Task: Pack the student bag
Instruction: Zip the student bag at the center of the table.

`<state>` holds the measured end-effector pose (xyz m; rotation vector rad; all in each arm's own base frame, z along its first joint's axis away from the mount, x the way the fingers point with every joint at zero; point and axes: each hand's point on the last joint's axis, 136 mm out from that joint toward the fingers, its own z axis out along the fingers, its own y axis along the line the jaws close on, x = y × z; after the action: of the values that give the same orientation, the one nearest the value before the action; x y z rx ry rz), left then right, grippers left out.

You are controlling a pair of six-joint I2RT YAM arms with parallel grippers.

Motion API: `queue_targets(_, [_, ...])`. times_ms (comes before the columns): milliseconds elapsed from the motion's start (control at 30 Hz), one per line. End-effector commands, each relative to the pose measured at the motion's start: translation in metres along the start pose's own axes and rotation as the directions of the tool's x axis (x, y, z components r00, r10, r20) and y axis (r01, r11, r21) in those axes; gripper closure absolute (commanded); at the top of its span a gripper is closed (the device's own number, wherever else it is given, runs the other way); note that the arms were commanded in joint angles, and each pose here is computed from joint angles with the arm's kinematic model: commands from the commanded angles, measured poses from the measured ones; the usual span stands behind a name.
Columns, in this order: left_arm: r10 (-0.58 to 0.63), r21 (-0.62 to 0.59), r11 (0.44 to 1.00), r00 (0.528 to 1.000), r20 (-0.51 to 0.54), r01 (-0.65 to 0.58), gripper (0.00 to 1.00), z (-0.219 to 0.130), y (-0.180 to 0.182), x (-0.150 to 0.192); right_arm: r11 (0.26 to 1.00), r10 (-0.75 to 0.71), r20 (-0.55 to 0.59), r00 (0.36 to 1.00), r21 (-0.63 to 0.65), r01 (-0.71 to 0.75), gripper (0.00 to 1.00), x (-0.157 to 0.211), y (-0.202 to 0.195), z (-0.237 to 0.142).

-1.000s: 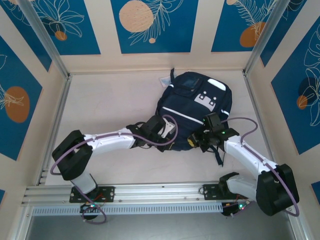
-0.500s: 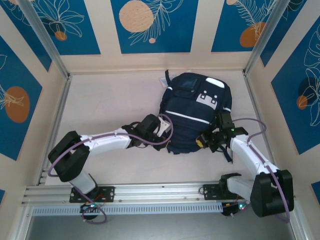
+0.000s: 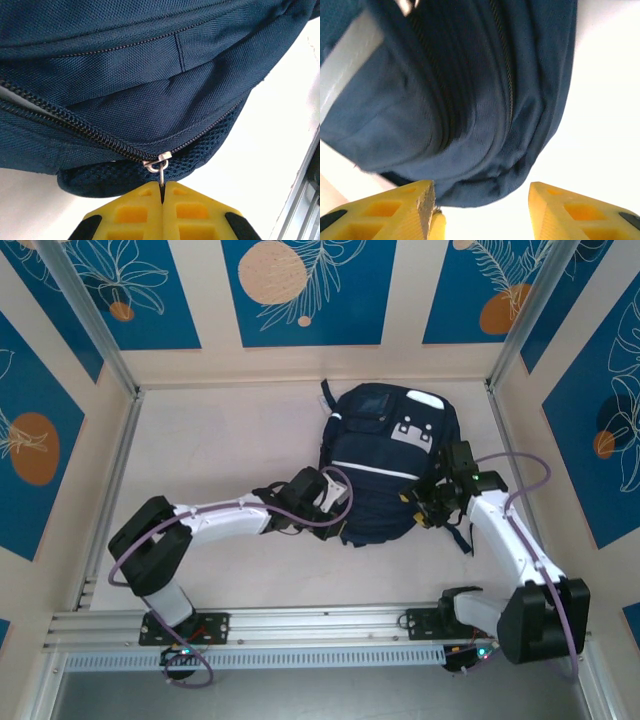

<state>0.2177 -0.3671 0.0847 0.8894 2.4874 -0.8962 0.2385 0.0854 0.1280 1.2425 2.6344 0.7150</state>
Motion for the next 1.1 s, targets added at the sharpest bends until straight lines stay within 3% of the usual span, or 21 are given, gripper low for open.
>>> queue_targets(0, [-0.009, 0.087, 0.996, 0.998, -0.069, 0.015, 1.0, 0.005, -0.025, 0.011, 0.982, 0.187, -0.086, 0.979, 0.01, -0.187, 0.48, 0.032, -0.015, 0.004])
queue_targets(200, [0.013, 0.134, 0.991, 0.999, -0.051, -0.006, 1.0, 0.006, -0.041, 0.004, 0.953, 0.298, -0.143, 0.944, -0.017, -0.304, 0.48, 0.063, -0.011, 0.031])
queue_targets(500, [0.054, 0.186, 0.981, 0.998, -0.044, -0.045, 1.0, 0.002, -0.059, 0.003, 0.96, 0.279, -0.134, 0.951, 0.012, -0.28, 0.49, 0.058, -0.003, 0.067])
queue_targets(633, [0.055, 0.179, 0.983, 0.997, -0.053, -0.044, 1.0, 0.002, -0.057, 0.009, 0.969, 0.245, -0.107, 0.964, 0.049, -0.242, 0.71, 0.055, -0.009, 0.073])
queue_targets(733, [0.064, 0.127, 0.99, 0.996, -0.059, -0.056, 1.0, 0.001, -0.047, 0.012, 0.974, 0.221, -0.071, 0.973, 0.074, -0.216, 0.98, 0.052, -0.018, 0.07])
queue_targets(1067, [0.028, -0.026, 0.999, 0.996, -0.083, -0.03, 1.0, -0.005, 0.002, 0.019, 0.978, 0.169, -0.045, 0.985, 0.128, -0.162, 1.0, 0.047, -0.054, 0.059])
